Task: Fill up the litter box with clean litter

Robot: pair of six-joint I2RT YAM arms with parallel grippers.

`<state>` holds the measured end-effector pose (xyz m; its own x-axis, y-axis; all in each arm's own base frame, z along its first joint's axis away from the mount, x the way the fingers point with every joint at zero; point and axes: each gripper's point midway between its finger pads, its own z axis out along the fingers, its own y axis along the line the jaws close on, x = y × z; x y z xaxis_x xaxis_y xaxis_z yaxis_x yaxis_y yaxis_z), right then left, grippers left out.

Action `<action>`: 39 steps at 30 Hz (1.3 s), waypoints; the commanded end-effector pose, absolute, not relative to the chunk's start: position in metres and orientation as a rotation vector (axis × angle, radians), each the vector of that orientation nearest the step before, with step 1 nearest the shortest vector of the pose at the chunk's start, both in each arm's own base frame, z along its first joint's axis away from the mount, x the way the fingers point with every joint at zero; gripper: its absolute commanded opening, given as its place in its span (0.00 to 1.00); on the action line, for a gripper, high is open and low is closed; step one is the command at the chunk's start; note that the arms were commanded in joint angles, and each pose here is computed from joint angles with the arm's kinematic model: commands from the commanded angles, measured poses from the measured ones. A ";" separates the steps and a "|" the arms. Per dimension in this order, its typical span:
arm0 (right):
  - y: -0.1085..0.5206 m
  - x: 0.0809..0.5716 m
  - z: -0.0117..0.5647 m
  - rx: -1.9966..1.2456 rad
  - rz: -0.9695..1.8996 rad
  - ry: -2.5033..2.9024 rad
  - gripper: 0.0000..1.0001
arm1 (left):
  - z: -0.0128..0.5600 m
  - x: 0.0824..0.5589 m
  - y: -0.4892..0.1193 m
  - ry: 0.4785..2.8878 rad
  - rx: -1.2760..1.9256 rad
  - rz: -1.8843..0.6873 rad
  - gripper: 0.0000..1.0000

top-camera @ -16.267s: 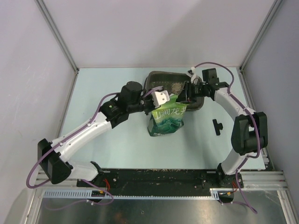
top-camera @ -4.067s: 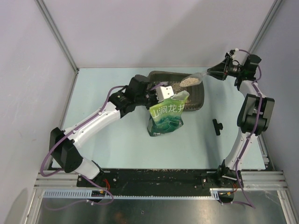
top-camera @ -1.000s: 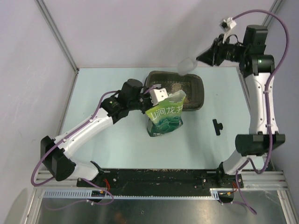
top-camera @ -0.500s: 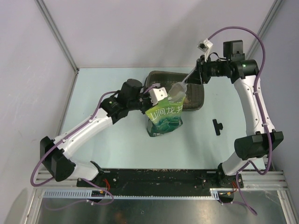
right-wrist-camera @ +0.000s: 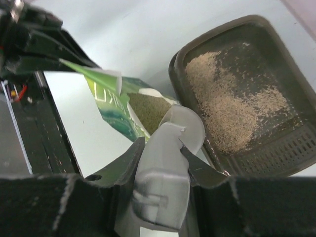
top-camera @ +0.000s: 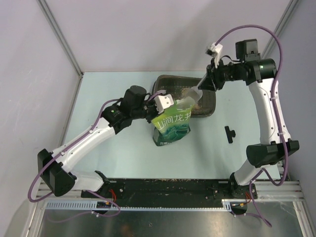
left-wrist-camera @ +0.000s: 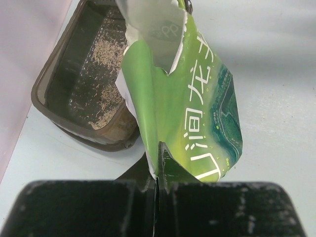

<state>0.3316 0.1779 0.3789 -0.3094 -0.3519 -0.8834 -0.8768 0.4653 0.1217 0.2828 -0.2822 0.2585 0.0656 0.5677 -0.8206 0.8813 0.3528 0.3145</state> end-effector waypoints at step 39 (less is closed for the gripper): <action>0.256 0.323 0.171 -0.505 1.027 2.417 0.00 | 0.290 0.267 -0.308 1.356 1.366 -0.366 0.00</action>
<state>0.3265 0.2442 0.1950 -0.7265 -0.2215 -0.6505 -0.5716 0.7202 0.3931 0.2690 -0.3066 0.2545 0.1504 0.5512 -0.8207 0.8824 0.2995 0.3629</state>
